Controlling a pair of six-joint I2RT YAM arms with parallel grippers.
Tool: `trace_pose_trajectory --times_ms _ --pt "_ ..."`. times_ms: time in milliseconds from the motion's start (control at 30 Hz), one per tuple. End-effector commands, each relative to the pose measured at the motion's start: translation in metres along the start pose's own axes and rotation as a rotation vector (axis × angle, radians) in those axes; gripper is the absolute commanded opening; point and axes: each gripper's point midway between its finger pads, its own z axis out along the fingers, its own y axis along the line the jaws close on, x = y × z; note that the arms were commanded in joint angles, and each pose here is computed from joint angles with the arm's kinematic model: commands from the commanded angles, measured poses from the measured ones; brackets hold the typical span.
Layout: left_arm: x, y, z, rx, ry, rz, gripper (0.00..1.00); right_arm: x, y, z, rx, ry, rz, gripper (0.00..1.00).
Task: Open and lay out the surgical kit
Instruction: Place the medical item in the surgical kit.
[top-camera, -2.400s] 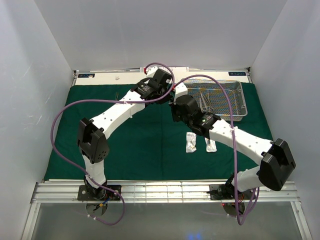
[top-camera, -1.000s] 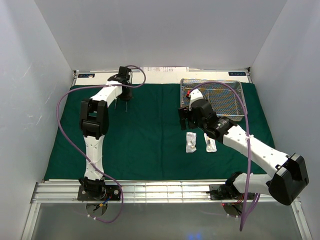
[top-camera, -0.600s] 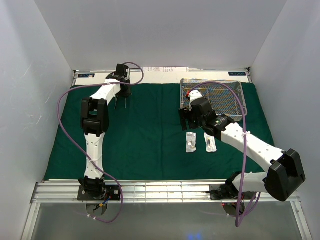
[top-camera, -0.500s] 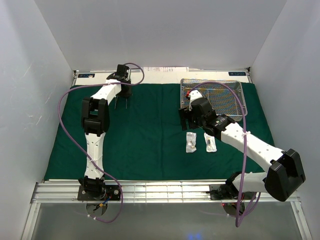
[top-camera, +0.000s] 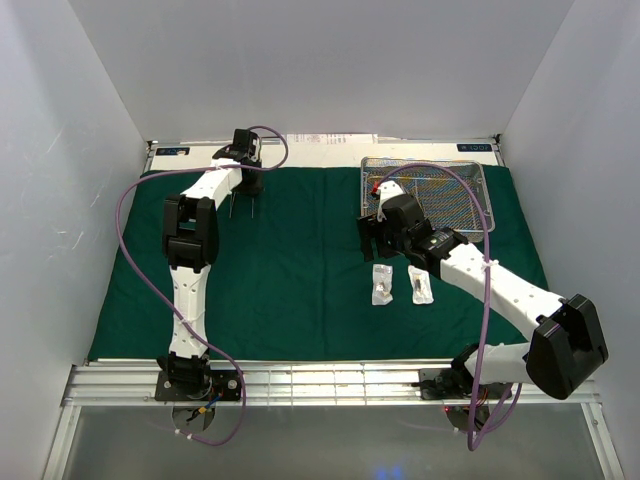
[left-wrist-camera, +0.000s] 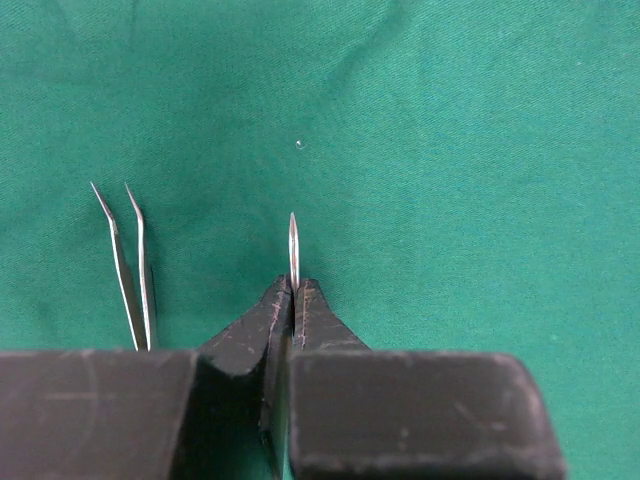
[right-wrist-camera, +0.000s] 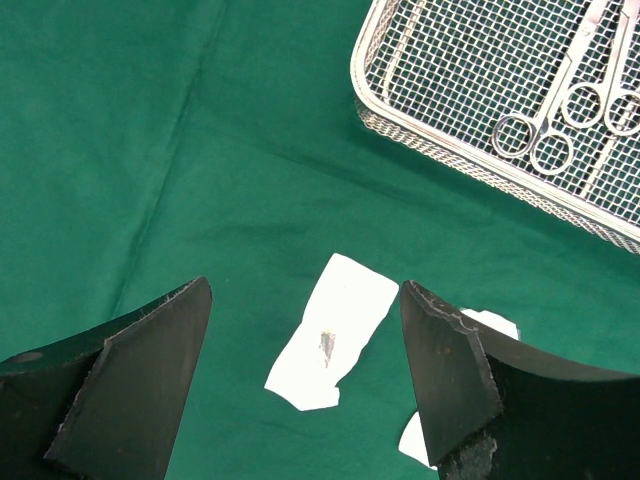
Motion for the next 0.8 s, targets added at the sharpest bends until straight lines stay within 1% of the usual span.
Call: trace_pose_trajectory --times_ms 0,433,467,733,767 --pt "-0.0159 -0.0012 -0.0084 0.005 -0.041 0.001 0.14 -0.0192 0.0029 -0.0044 -0.019 -0.047 0.012 0.81" --pt "-0.0185 0.0004 -0.0057 -0.005 -0.047 0.008 0.22 -0.0165 0.0027 -0.0042 -0.023 -0.041 0.022 0.81" --pt "-0.0176 0.0004 -0.0051 -0.006 -0.044 0.008 0.27 -0.0171 0.0031 -0.0044 -0.025 -0.042 0.024 0.81" --pt "-0.0195 0.0016 -0.0032 -0.013 -0.047 0.014 0.28 -0.0164 0.0029 -0.0035 -0.031 -0.037 0.030 0.81" --pt "-0.0201 0.0018 -0.0039 -0.015 -0.049 0.014 0.32 -0.0167 0.0032 -0.0039 -0.032 -0.039 0.030 0.81"
